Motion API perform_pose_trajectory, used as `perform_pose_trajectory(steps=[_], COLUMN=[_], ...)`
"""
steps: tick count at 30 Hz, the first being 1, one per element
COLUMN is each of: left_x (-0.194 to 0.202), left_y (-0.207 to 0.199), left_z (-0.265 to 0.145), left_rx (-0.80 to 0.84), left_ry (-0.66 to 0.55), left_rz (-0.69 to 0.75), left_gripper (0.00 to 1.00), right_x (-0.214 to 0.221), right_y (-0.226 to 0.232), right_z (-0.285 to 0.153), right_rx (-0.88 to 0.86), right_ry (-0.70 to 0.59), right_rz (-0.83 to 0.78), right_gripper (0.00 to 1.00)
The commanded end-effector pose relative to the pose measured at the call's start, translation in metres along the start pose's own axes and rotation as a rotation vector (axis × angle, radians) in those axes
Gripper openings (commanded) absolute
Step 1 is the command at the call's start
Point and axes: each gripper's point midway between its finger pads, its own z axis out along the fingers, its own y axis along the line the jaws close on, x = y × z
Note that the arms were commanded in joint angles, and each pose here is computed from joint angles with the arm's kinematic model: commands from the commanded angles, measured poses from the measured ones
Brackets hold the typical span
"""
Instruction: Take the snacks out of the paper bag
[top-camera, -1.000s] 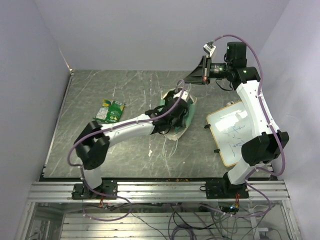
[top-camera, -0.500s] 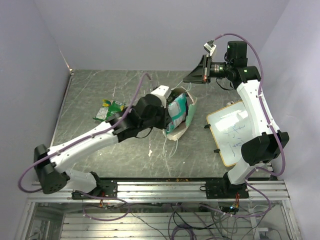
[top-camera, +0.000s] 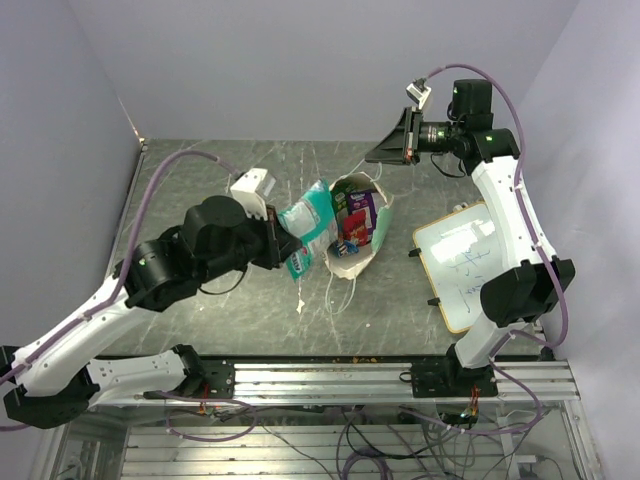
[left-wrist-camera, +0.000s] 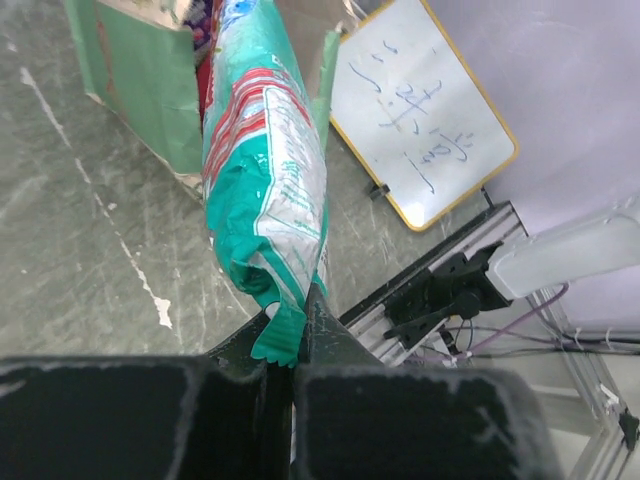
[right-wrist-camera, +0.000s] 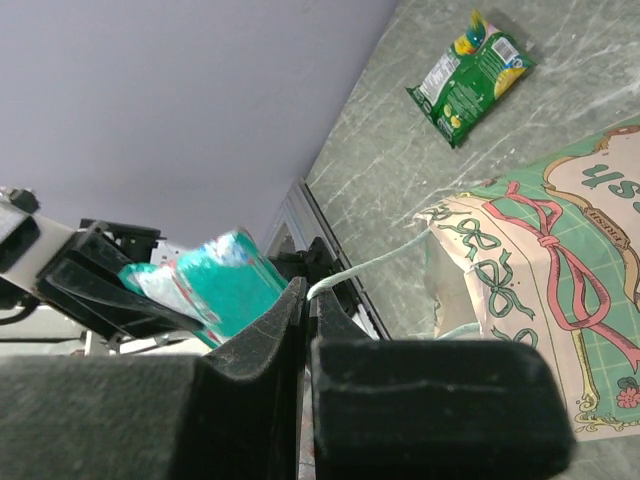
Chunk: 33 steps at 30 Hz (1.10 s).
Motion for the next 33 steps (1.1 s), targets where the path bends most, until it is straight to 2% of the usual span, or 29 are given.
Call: perform_pose_trajectory(steps=[1, 5, 8, 13, 17, 21, 28, 33], left_x=[-0.047, -0.100, -0.136, -0.168, -0.165, -0.148, -0.106, -0.077], left_y=[0.008, 0.035, 0.068, 0.125, 0.199, 0.254, 0.321, 0.354], left_z=[-0.014, -0.008, 0.007, 0.034, 0.050, 0.058, 0.071, 0.085], left_rx=[-0.097, -0.178, -0.202, -0.131, -0.061, -0.076, -0.140, -0.167], left_ry=[-0.107, -0.217, -0.304, -0.433, -0.461, -0.466, -0.422, -0.334], left_rz=[0.000, -0.008, -0.136, -0.362, -0.550, -0.602, -0.686, -0.748], left_gripper=[0.07, 0.07, 0.07, 0.07, 0.07, 0.07, 0.07, 0.07], right_x=[-0.004, -0.005, -0.004, -0.003, -0.002, -0.002, -0.001, 0.000], right_y=[0.004, 0.005, 0.002, 0.002, 0.001, 0.001, -0.002, -0.003], right_z=[0.001, 0.001, 0.001, 0.000, 0.000, 0.000, -0.001, -0.001], right_rx=[-0.013, -0.012, -0.006, -0.001, 0.000, 0.002, 0.016, 0.019], right_ry=[0.002, 0.001, 0.004, 0.004, 0.005, 0.004, 0.006, 0.007], right_rz=[-0.015, -0.014, -0.010, -0.013, -0.013, -0.019, -0.021, -0.019], right_gripper=[0.00, 0.00, 0.00, 0.00, 0.00, 0.00, 0.00, 0.00])
